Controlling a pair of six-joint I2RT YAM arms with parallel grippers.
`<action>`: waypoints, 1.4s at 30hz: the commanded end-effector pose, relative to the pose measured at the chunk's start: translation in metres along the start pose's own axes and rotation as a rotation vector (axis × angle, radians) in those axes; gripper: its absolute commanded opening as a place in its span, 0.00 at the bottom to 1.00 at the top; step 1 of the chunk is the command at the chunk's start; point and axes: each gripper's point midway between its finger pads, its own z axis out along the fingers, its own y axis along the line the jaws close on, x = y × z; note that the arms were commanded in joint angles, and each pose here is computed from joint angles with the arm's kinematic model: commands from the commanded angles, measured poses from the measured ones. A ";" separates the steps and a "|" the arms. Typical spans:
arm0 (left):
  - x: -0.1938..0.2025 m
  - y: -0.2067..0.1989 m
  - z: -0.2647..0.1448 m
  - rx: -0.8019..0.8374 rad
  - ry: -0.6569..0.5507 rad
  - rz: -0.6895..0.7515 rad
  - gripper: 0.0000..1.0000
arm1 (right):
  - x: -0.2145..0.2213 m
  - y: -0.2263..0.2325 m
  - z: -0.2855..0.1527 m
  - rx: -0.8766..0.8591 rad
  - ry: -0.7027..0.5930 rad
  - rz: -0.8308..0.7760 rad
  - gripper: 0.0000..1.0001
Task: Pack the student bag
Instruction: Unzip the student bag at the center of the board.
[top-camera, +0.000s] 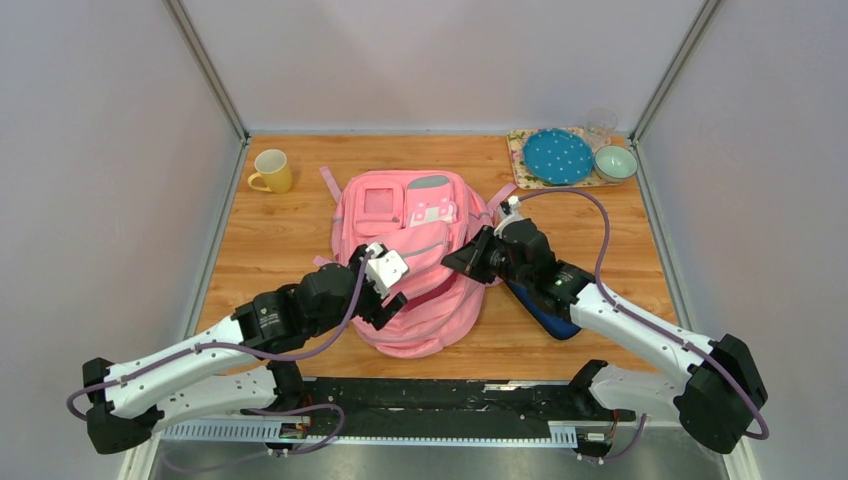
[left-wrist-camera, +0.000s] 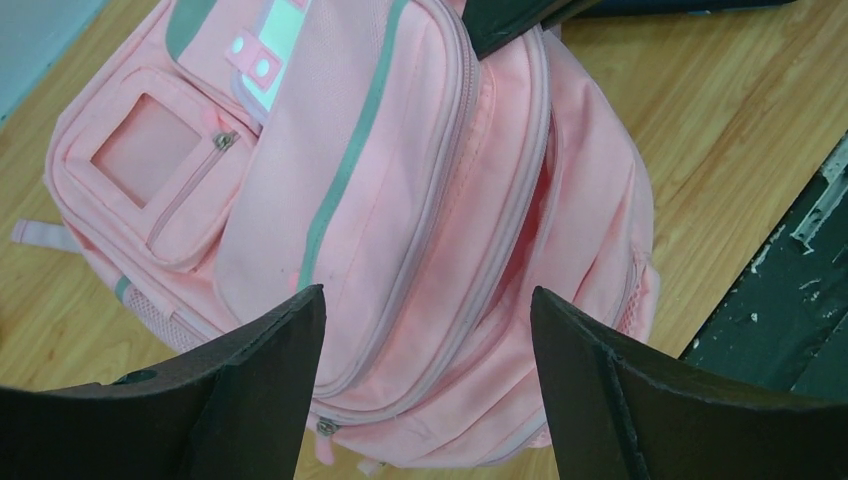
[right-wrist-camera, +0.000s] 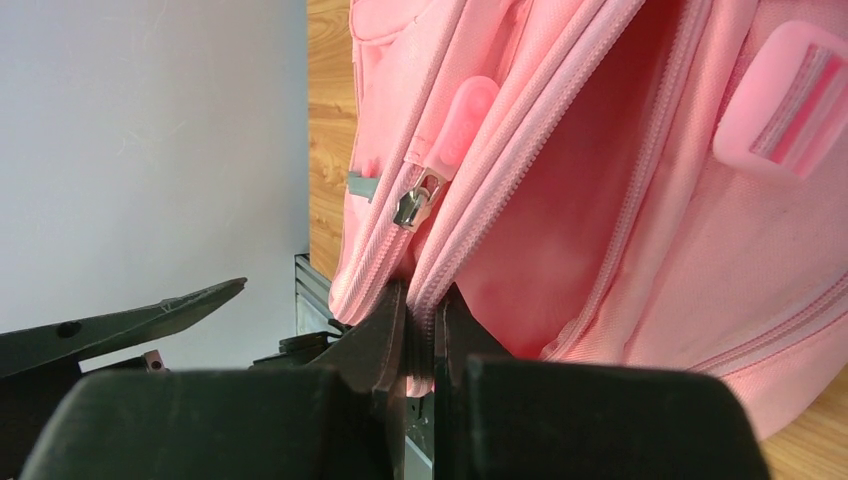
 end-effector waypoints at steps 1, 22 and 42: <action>-0.015 -0.002 -0.002 0.013 -0.111 -0.028 0.82 | -0.018 0.039 -0.007 -0.108 -0.051 -0.024 0.00; 0.038 0.018 0.029 -0.225 0.036 -0.073 0.58 | -0.018 0.062 -0.031 -0.194 -0.046 -0.036 0.01; 0.003 0.024 -0.019 -0.194 -0.091 -0.310 0.83 | -0.060 -0.119 -0.161 0.526 -0.496 -0.089 0.71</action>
